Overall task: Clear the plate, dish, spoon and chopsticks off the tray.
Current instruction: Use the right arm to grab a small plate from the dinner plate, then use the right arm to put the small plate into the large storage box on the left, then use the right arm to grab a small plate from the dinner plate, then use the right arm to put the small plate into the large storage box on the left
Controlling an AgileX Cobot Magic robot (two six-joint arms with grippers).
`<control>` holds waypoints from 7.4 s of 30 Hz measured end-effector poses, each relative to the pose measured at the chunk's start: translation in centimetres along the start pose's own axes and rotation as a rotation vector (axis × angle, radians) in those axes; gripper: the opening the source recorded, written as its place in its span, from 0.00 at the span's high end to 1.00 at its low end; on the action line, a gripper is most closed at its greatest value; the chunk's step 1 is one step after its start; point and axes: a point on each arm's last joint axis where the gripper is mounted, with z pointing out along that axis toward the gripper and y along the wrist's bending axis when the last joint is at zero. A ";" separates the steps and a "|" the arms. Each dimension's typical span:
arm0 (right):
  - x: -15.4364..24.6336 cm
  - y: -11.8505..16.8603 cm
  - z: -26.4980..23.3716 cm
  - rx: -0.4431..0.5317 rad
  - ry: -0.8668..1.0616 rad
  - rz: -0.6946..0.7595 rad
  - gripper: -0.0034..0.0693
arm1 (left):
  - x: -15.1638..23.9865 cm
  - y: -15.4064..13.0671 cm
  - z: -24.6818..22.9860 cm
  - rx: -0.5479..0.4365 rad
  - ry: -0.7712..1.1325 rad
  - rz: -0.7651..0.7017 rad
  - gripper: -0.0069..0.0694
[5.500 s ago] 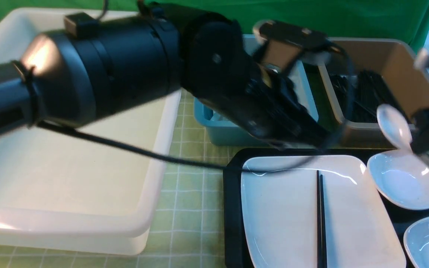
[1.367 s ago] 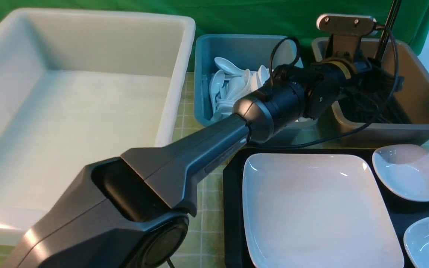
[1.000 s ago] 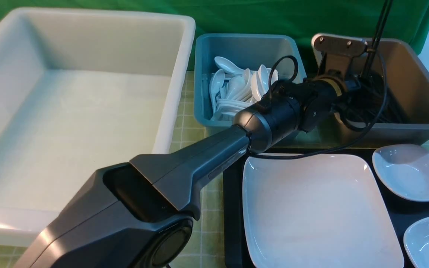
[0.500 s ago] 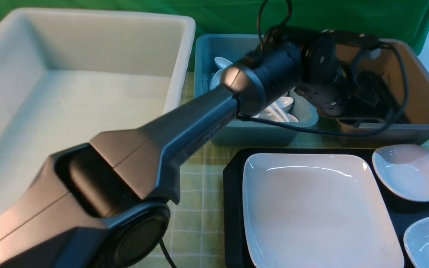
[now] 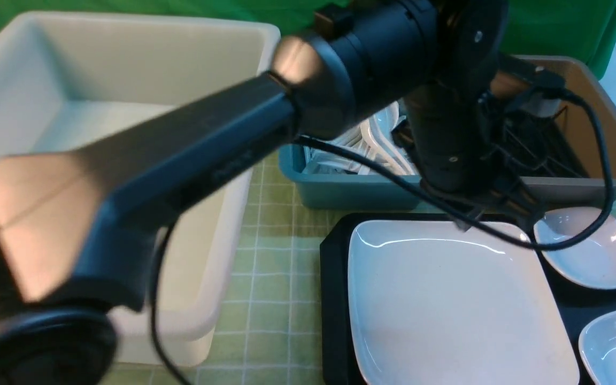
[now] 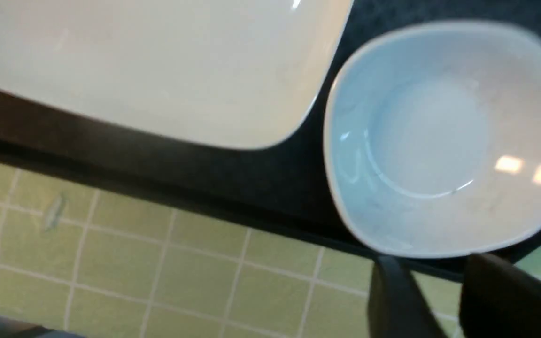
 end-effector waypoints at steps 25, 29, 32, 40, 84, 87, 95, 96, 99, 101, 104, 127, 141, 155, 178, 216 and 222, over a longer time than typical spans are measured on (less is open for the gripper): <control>-1.4 1.3 12.0 0.125 0.226 -0.145 0.39 | 10.0 -2.9 -2.2 0.287 -0.107 0.104 0.93; -1.8 1.5 13.1 0.118 0.215 -0.136 0.39 | 9.3 -3.5 -2.3 0.304 -0.193 0.150 0.93; -1.8 1.5 13.4 0.116 0.222 -0.136 0.43 | 9.1 -4.0 -2.4 0.301 -0.221 0.168 0.93; -1.8 1.5 12.6 0.123 0.228 -0.152 0.72 | 9.2 -3.7 -2.4 0.248 -0.221 0.143 0.93; -22.5 37.3 9.3 -0.518 -0.310 -0.745 0.90 | 28.0 15.8 -23.2 -0.510 -0.512 -0.851 0.93; -22.1 37.7 11.6 -0.461 -0.274 -0.778 0.81 | 27.9 15.8 -23.3 -0.516 -0.520 -0.849 0.93; -21.5 37.8 11.2 -0.428 -0.219 -0.768 0.43 | 27.9 15.8 -23.3 -0.514 -0.521 -0.837 0.93; -21.4 37.7 10.8 -0.427 -0.205 -0.761 0.42 | 27.9 15.8 -23.3 -0.512 -0.523 -0.838 0.93; -21.7 37.4 8.4 -0.439 -0.218 -0.705 0.39 | 27.8 15.7 -23.2 -0.499 -0.524 -0.840 0.93; -21.9 36.8 5.1 -0.448 -0.278 -0.686 0.42 | 27.6 15.6 -23.1 -0.471 -0.530 -0.840 0.93; -22.5 35.0 0.8 -0.391 -0.385 -0.685 0.59 | 27.0 15.0 -22.7 -0.429 -0.521 -0.793 0.93; -11.0 -2.1 8.9 0.128 0.078 -0.271 0.26 | 17.4 4.7 -13.4 0.019 -0.443 -0.240 0.93; -12.2 -2.6 13.3 0.163 0.040 -0.349 0.26 | 9.6 0.7 -3.4 0.072 -0.447 -0.037 0.93; -12.3 -2.8 16.2 0.157 0.077 -0.356 0.28 | 8.8 1.0 -2.3 0.060 -0.431 -0.023 0.93; -15.4 5.8 -6.0 -0.012 -0.420 -0.336 0.91 | 8.9 7.4 -9.5 -0.066 -0.450 -0.174 0.93; -21.9 37.9 8.7 -0.563 -0.375 -0.743 0.24 | 27.7 14.6 -21.8 -0.514 -0.521 -0.730 0.93; -22.3 34.0 1.1 -0.431 -0.354 -0.759 0.43 | 27.1 14.1 -21.6 -0.436 -0.553 -0.721 0.93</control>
